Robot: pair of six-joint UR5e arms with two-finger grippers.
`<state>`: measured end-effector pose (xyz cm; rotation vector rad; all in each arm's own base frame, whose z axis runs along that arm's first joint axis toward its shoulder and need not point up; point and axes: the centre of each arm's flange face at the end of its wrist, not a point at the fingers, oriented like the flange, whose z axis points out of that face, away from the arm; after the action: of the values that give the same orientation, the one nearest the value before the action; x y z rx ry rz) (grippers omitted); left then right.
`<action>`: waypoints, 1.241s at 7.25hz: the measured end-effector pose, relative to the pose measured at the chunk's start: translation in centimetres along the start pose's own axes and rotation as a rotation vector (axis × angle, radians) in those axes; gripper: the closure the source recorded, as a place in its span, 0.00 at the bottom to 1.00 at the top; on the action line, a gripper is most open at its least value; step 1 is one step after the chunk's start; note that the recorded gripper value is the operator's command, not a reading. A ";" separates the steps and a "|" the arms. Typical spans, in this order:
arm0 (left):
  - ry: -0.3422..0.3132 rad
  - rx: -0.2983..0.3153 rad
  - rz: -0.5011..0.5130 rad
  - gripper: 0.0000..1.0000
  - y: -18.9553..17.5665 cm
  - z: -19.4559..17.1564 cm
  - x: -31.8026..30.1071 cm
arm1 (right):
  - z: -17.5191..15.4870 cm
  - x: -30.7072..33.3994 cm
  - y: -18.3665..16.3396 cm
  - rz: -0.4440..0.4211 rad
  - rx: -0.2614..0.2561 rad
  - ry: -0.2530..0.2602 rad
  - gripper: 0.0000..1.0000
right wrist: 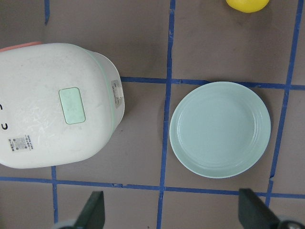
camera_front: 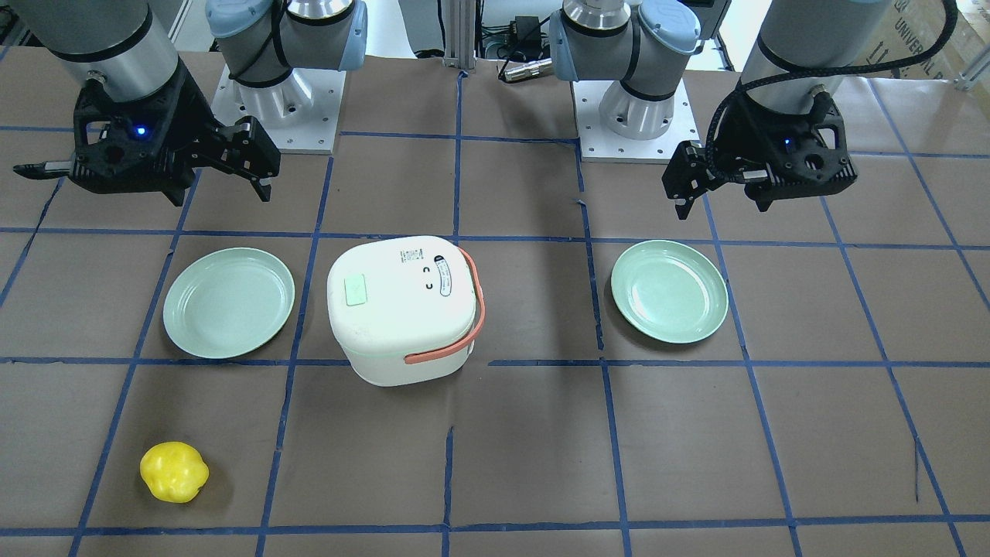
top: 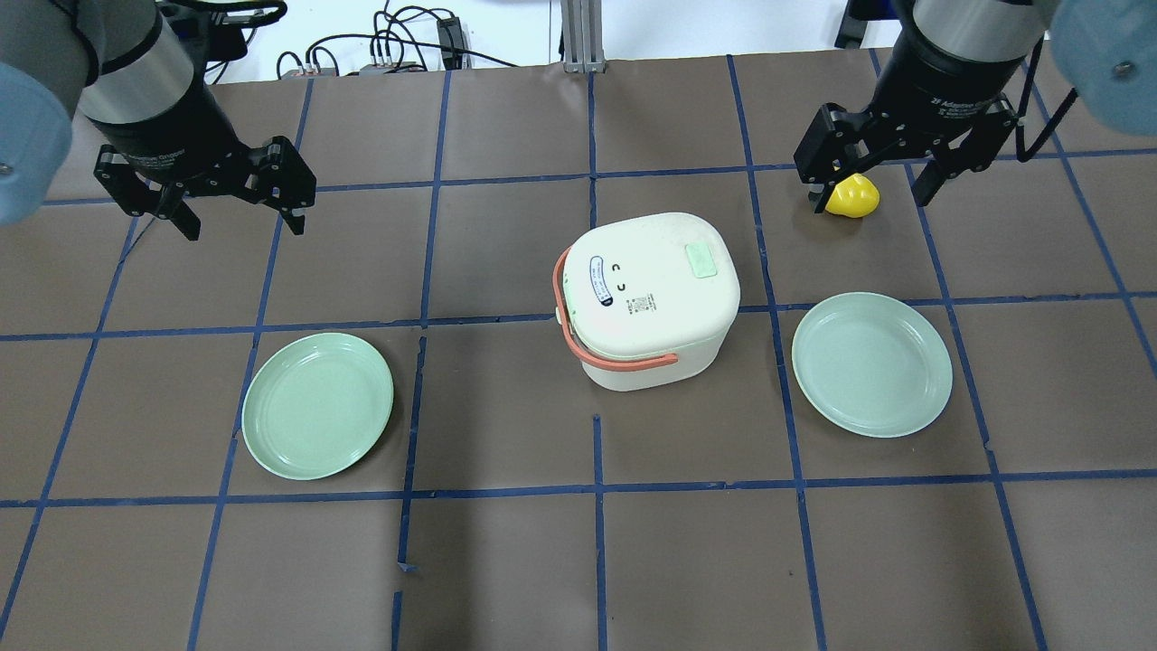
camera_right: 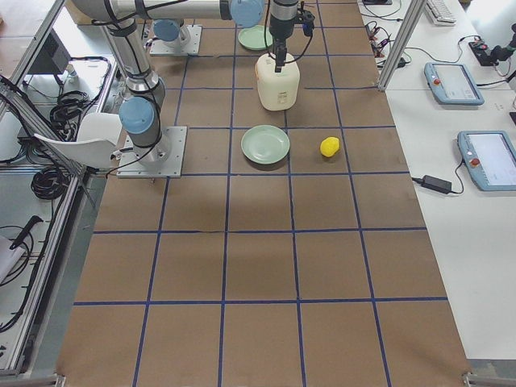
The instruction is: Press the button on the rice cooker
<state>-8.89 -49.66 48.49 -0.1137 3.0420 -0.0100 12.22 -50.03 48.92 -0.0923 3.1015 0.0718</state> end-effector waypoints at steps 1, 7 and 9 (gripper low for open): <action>0.000 0.000 0.000 0.00 0.0 0.0 0.0 | 0.0 0.0 0.0 -0.004 0.000 0.000 0.00; 0.000 0.000 0.000 0.00 0.0 0.0 0.0 | 0.1 -0.1 0.3 -0.013 0.000 -0.012 0.00; 0.000 0.000 0.000 0.00 0.0 0.0 0.0 | 0.3 -0.1 0.3 -0.009 -0.005 -0.013 0.00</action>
<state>-8.89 -49.66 48.48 -0.1137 3.0424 -0.0100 12.35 -49.68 48.63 -0.1048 3.0880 0.0790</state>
